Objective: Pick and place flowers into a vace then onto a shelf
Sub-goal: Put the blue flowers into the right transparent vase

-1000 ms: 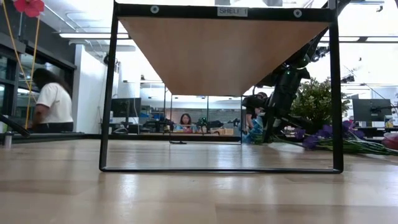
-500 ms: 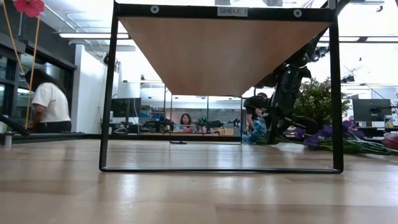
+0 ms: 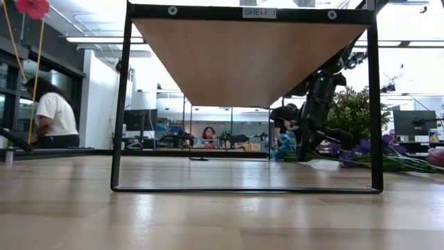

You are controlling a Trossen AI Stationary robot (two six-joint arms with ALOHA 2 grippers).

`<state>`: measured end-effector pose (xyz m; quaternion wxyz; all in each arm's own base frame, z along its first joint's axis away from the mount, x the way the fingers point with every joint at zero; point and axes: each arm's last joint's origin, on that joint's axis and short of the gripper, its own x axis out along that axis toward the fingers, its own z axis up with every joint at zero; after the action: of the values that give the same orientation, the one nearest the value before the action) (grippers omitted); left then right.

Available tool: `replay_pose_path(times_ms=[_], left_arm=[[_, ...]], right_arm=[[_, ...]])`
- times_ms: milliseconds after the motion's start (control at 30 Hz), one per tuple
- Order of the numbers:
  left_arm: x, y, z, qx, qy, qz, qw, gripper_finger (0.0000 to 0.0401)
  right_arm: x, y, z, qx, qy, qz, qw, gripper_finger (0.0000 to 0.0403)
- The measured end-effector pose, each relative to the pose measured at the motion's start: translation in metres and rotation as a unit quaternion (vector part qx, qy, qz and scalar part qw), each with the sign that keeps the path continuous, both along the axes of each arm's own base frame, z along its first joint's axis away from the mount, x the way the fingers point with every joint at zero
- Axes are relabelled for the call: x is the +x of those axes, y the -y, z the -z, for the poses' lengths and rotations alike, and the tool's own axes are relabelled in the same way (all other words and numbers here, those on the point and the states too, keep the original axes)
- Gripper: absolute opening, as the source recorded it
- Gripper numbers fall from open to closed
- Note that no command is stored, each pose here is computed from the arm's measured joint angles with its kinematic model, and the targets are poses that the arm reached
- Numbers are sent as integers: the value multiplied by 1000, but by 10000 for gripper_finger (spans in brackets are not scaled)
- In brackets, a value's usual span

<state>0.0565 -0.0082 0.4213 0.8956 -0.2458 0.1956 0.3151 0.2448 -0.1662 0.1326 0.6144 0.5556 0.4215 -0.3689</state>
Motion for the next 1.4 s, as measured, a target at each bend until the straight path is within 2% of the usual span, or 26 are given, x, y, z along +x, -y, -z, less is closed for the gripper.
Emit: replay_pose_path(times_ms=[367,767,1100,1400], left_arm=[[0,0,0,-5,-2,3,1000,319],[0,1,0,-6,-6,8,1000,320],[0,1,0,-7,-7,9,1000,320],[0,1,1,-16,-12,16,1000,320]], right_arm=[[-5,3,-3,-6,-11,11,1000,4],[-35,16,-42,-52,-2,79,996,6],[-53,9,-94,-124,79,122,982,6],[-71,-9,-142,-189,179,135,956,5]])
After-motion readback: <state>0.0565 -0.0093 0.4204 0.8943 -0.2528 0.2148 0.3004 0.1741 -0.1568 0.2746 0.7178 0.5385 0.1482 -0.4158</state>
